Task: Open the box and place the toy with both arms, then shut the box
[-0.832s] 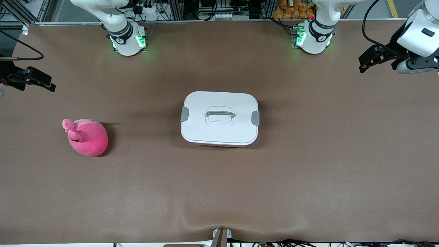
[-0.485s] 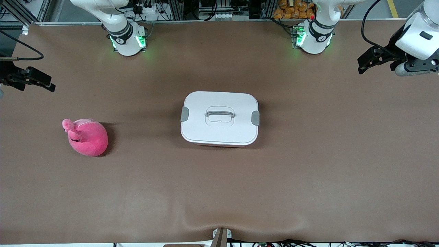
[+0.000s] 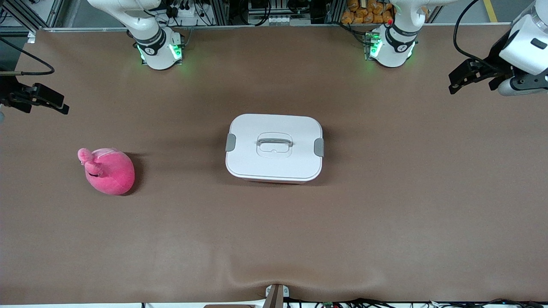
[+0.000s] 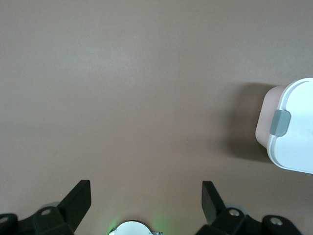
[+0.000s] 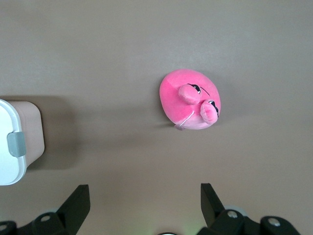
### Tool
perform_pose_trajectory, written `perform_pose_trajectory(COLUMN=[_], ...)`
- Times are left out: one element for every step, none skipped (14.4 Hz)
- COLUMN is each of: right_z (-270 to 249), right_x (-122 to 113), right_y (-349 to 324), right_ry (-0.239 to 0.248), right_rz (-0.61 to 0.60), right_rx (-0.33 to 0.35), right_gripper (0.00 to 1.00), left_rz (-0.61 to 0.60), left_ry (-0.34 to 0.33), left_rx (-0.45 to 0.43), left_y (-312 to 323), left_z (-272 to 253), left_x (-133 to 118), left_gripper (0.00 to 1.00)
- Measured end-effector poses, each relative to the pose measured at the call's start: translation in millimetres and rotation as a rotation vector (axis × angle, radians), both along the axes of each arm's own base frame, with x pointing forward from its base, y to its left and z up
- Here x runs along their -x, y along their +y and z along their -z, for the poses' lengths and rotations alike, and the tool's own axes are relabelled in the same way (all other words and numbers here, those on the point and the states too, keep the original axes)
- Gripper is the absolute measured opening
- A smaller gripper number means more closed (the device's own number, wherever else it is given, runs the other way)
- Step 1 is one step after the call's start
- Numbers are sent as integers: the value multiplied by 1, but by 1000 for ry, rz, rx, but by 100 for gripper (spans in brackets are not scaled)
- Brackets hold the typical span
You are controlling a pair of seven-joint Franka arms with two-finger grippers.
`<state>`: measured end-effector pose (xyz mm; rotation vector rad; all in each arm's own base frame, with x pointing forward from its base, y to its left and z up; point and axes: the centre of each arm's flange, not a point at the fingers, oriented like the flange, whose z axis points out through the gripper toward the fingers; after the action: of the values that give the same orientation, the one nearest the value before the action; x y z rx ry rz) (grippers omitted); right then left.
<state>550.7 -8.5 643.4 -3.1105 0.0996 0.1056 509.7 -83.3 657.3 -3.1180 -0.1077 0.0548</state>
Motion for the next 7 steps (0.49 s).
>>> perform_pose_trajectory(right_z=[0, 0, 0, 0, 0, 0, 0], right_x=[0, 0, 0, 0, 0, 0, 0], right_y=[0, 0, 0, 0, 0, 0, 0], right_ry=[0, 0, 0, 0, 0, 0, 0], right_rz=[0, 0, 0, 0, 0, 0, 0], right_rx=[0, 0, 0, 0, 0, 0, 0], right_gripper=[100, 100, 100, 100, 100, 100, 100], left_rz=[0, 0, 0, 0, -1, -2, -2], left_ry=[3, 6, 7, 7, 7, 7, 7], left_rx=[2, 3, 3, 3, 3, 3, 3], left_y=[0, 0, 0, 0, 0, 1, 1], left_z=[2, 3, 4, 4, 3, 3, 3], left_x=[-1, -2, -2, -2, -3, -3, -3], left_gripper=[100, 100, 100, 100, 100, 100, 100])
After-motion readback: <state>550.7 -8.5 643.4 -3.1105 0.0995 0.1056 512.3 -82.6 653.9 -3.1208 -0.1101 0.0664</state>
